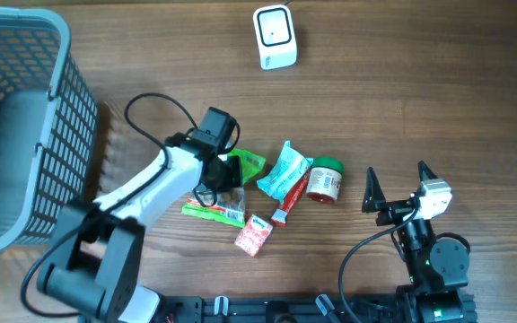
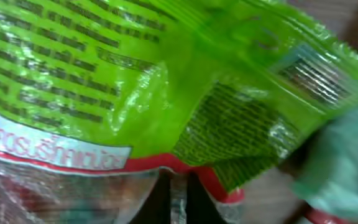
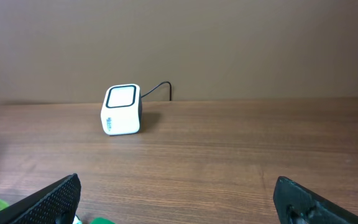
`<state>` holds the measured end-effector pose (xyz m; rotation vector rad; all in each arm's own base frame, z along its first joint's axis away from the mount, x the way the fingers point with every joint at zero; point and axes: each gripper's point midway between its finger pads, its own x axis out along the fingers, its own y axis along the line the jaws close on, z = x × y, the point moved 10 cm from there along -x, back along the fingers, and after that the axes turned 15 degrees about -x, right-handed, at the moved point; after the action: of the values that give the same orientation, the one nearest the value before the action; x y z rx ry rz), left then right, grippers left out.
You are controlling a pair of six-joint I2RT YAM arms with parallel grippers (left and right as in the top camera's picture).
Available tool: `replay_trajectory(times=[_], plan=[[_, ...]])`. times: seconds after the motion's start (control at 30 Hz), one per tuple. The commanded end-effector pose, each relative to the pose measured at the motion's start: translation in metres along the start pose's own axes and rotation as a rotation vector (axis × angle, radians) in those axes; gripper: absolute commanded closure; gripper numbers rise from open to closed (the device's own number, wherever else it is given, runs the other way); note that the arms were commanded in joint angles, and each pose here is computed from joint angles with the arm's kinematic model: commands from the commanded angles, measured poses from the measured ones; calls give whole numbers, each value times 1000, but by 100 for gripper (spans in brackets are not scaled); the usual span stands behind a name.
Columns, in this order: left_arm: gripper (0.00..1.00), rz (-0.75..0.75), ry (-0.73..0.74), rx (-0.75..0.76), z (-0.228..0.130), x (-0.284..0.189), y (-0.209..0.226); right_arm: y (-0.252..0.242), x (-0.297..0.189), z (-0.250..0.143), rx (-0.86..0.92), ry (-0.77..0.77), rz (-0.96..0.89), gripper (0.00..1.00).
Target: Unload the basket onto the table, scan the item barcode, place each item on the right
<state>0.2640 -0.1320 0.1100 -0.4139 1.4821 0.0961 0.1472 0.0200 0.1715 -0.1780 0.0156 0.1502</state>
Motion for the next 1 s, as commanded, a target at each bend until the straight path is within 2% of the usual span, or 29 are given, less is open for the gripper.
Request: replay_trajectory(times=[0.0,0.07,0.13,0.17,0.2,0.23,0.3,0.97], plan=[[96,72,-127,-8,19,-8,7,0,0,1,-7,-6,-1,0],[96,28,-173,-34,33,-30,3,0,0,1,-6,-6,-1,0],[89,-14,-218,-53,43,-55,-1,0,0,1,-6,-6,-1,0],[73,-40,-243,-58,47,-68,-4,0,0,1,-7,-6,-1,0],[33,-71,-258,-57,49,-77,-7,0,0,1,-7,-6,-1,0],[0,-103,-270,-54,49,-84,-9,0,0,1,-6,-6,-1,0],[0,-141,-301,-48,49,-94,-11,0,0,1,-7,-6,-1,0],[0,-140,-300,-48,48,-95,-11,0,0,1,-6,-6,-1,0]])
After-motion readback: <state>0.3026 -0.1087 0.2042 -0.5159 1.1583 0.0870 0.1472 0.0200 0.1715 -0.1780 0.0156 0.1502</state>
